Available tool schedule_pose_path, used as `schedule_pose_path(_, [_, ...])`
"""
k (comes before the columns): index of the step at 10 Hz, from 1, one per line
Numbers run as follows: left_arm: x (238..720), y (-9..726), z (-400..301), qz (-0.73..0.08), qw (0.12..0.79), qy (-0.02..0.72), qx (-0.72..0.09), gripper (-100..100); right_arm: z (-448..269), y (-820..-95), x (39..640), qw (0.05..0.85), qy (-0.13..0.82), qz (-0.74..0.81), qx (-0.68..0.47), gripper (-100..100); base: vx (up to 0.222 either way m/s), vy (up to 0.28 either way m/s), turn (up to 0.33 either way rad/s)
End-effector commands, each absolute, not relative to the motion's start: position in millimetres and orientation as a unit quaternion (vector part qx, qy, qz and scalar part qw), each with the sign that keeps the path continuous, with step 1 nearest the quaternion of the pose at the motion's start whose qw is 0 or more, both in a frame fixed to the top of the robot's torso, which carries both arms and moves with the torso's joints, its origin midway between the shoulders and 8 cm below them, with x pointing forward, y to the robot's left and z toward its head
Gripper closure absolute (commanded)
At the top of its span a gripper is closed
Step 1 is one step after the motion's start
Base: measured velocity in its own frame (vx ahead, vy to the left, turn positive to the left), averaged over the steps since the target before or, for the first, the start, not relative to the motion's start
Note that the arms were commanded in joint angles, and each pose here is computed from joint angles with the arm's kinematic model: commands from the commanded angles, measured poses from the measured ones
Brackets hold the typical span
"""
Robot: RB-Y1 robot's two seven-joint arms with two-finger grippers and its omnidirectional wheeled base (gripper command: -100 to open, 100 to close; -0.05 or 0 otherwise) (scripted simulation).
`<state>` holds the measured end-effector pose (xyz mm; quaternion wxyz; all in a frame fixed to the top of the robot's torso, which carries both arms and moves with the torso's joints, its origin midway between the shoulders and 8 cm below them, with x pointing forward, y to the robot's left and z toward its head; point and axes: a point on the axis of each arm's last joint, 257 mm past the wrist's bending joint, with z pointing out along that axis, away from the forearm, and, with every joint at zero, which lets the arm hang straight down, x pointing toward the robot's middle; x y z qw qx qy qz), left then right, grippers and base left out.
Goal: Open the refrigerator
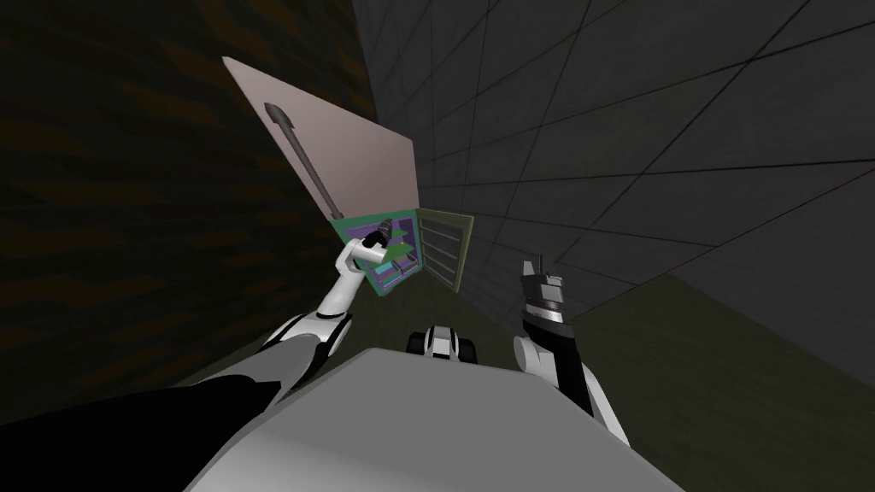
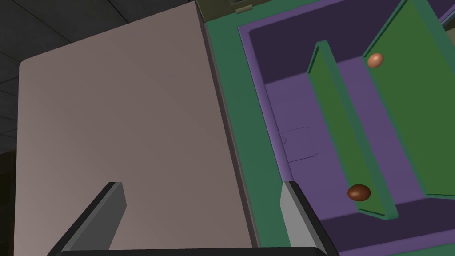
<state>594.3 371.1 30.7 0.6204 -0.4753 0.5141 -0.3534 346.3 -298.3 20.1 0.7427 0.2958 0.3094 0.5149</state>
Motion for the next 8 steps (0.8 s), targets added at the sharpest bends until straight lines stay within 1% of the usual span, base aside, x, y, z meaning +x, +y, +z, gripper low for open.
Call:
schedule_pose_path(1, [599.5,395.7,22.9,-0.333,0.622,0.524,-0.477,-100,20.1,-298.3,346.3,0.743,0.309,0.515,0.296,0,-0.018,0.069,-0.098])
schedule_pose_path(2, [601.1,405.1,19.3,-0.326,0.622,0.527,-0.479,-100,20.1,-298.3,346.3,0.743,0.309,0.515,0.296,0,-0.035,0.082,-0.132])
schedule_pose_path(6, [601.7,440.3,17.4,-0.295,0.63,0.535,-0.48,-100,20.1,-298.3,346.3,0.743,0.309,0.515,0.296,0,-0.01,0.061,-0.063])
schedule_pose_path(8, [601.8,468.9,10.2,-0.274,0.63,0.539,-0.488,-100,20.1,-298.3,346.3,0.743,0.309,0.515,0.296,0,-0.019,0.056,-0.098])
